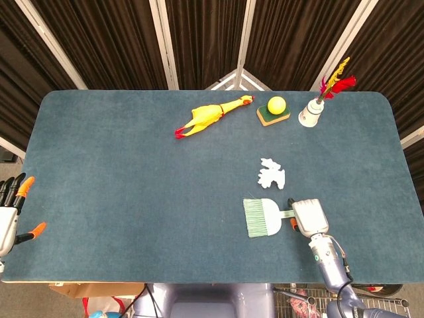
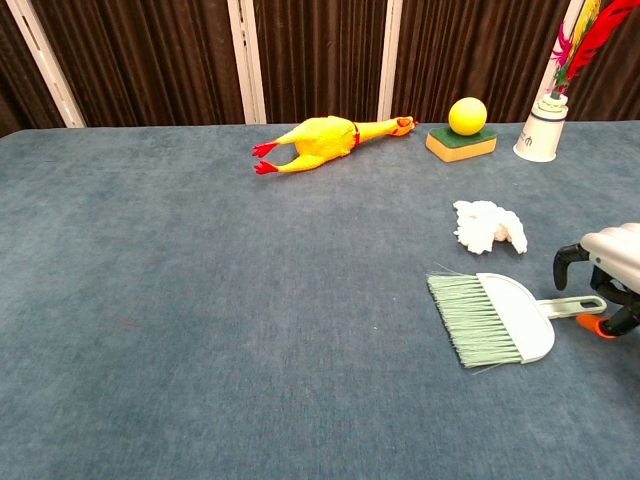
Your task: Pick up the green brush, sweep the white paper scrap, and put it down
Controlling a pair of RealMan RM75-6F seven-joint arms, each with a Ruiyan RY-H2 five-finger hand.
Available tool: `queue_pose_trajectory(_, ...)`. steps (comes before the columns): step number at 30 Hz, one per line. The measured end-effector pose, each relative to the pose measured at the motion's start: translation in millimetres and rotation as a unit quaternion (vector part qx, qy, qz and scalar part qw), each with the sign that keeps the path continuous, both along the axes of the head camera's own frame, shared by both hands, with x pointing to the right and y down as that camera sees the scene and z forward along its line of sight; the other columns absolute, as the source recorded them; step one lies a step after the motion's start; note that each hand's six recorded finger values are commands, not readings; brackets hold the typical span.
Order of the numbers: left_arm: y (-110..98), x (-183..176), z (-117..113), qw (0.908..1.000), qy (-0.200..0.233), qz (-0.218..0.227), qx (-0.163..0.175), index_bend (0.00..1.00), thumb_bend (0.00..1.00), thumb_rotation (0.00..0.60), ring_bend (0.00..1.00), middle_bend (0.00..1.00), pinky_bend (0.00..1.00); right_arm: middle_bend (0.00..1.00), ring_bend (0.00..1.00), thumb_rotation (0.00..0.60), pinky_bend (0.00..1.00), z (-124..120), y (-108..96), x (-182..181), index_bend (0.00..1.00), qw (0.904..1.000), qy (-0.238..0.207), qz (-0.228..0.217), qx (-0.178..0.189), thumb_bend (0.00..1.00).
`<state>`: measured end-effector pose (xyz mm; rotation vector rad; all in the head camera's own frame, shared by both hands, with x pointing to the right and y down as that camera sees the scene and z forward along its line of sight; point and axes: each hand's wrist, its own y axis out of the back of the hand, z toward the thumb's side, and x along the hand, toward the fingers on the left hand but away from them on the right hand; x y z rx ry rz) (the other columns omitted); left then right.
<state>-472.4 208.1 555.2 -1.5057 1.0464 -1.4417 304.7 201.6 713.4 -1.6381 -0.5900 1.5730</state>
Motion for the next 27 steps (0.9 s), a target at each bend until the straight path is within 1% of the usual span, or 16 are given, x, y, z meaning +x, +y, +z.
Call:
queue_pose_trajectory(5,0.0,-0.4,0.4,1.0000,0.000,-0.001,-0.001,0.00,0.01,0.600,0.00,0.00,0.00,0.92,0.98,0.600,0.81,5.7,3.9,4.5,0.44,0.9999,0.011,0.000,-0.009,0.34)
queue_pose_trajectory(7,-0.2,-0.2,0.4,1.0000,0.000,-0.001,-0.001,0.00,0.01,0.600,0.00,0.00,0.00,0.92,0.98,0.600,0.81,7.4,5.1,5.9,0.48,0.9999,0.013,0.001,-0.010,0.34)
queue_pose_trajectory(11,-0.3,-0.1,0.4,1.0000,0.000,-0.001,-0.001,0.00,0.01,0.600,0.00,0.00,0.00,0.92,0.98,0.600,0.81,9.9,6.6,7.6,0.63,0.9998,0.013,0.006,-0.014,0.36)
queue_pose_trajectory(13,-0.5,-0.2,0.3,1.0000,0.000,-0.001,0.000,0.00,0.01,0.600,0.00,0.00,0.00,0.92,0.98,0.600,0.81,10.7,7.6,7.7,0.71,0.9998,0.012,0.006,-0.016,0.42)
queue_pose_trajectory(15,-0.5,-0.4,0.4,1.0000,0.000,-0.002,0.000,0.00,0.01,0.600,0.00,0.00,0.00,0.92,0.98,0.600,0.81,10.5,8.0,7.1,0.75,0.9998,0.011,0.004,-0.016,0.47)
queue_pose_trajectory(20,-0.6,-0.2,0.5,1.0000,0.000,-0.002,0.000,0.00,0.01,0.600,0.00,0.00,0.00,0.92,0.98,0.600,0.81,5.4,5.0,2.1,0.76,1.0000,0.000,0.001,-0.008,0.50)
queue_pose_trajectory(23,-0.6,-0.1,0.3,1.0000,0.001,-0.002,0.000,0.00,0.01,0.600,0.00,0.00,0.00,0.92,0.98,0.600,0.81,-0.5,-0.3,-2.7,0.76,1.0000,-0.007,-0.005,0.001,0.51)
queue_pose_trajectory(27,-0.4,0.1,0.4,1.0000,0.002,-0.002,-0.001,0.00,0.01,0.600,0.00,0.00,0.00,0.92,0.98,0.600,0.81,-13.2,-12.2,-12.9,0.76,0.9996,-0.015,-0.017,0.018,0.51)
